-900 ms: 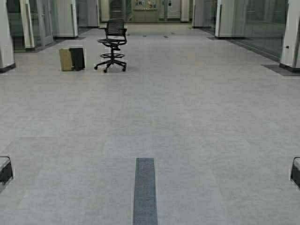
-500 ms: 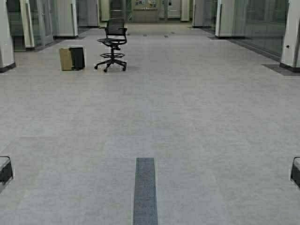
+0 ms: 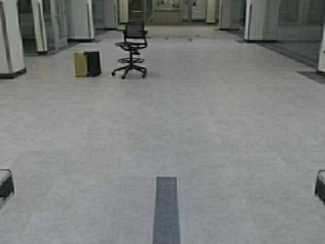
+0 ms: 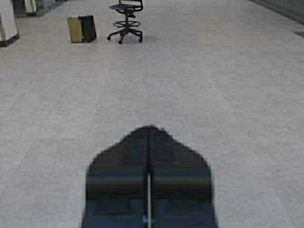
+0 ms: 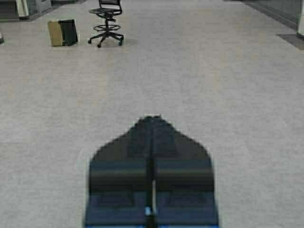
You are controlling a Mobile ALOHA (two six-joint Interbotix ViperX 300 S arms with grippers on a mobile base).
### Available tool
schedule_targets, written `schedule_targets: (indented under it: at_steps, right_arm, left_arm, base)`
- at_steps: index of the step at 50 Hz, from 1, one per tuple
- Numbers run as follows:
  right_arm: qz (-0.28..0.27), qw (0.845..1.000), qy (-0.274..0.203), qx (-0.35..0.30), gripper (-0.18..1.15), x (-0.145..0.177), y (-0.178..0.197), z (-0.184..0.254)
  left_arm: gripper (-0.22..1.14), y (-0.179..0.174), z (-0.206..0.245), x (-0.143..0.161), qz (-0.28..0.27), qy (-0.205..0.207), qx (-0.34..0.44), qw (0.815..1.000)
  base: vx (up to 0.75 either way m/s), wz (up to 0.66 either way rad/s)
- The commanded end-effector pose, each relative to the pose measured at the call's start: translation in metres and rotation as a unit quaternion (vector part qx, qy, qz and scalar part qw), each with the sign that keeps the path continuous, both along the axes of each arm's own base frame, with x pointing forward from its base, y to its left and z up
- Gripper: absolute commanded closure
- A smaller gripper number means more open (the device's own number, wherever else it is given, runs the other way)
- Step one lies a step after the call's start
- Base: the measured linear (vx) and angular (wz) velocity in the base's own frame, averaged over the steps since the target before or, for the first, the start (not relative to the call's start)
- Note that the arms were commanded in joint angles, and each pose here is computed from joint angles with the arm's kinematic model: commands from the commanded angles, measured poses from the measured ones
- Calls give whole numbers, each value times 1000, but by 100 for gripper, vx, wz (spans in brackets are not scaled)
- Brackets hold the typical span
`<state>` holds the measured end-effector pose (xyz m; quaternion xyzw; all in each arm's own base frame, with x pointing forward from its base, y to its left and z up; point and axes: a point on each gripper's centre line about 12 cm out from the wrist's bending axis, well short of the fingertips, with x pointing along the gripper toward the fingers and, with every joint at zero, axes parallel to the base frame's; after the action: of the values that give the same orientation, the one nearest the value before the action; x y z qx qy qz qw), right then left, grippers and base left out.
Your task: Navigate to elevator, push the call button, then enter the elevator
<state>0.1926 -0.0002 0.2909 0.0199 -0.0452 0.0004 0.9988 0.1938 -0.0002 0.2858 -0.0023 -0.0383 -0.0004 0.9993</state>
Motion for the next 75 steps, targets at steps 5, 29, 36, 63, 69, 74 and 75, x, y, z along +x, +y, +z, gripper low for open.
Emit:
schedule_targets:
  at_steps: [5,29,36,63,69,74,75]
  right_arm:
    - [1,1000,-17,8,92,-1,0,8]
    - [0,1000,-19,6,92,-1,0,8]
    - [0,1000,-9,6,92,2,0,3]
    - [0,1000,-10,8,92,1,0,3]
    - [1,1000,-11,8,92,1,0,4]
    - [1,1000,-10,7,92,0,0,3]
    - [1,1000,-9,7,92,0,0,2]
  left_arm:
    - [89,0,2,1,0,-12,5,1000]
    - [89,7,1,1,18,-18,-4,1000]
    - [89,7,-3,3,18,-9,-10,1000]
    - [89,7,-1,4,18,-19,-10,1000]
    - [89,7,1,3,17,-25,-9,1000]
    - [89,7,-1,2,17,-23,-10,1000]
    - [89,7,-2,2,17,-22,-10,1000]
  base:
    - [33,10]
    - [35,6]
    - [44,0]
    - [48,14]
    - [51,4]
    - [54,-1]
    - [56,-7]
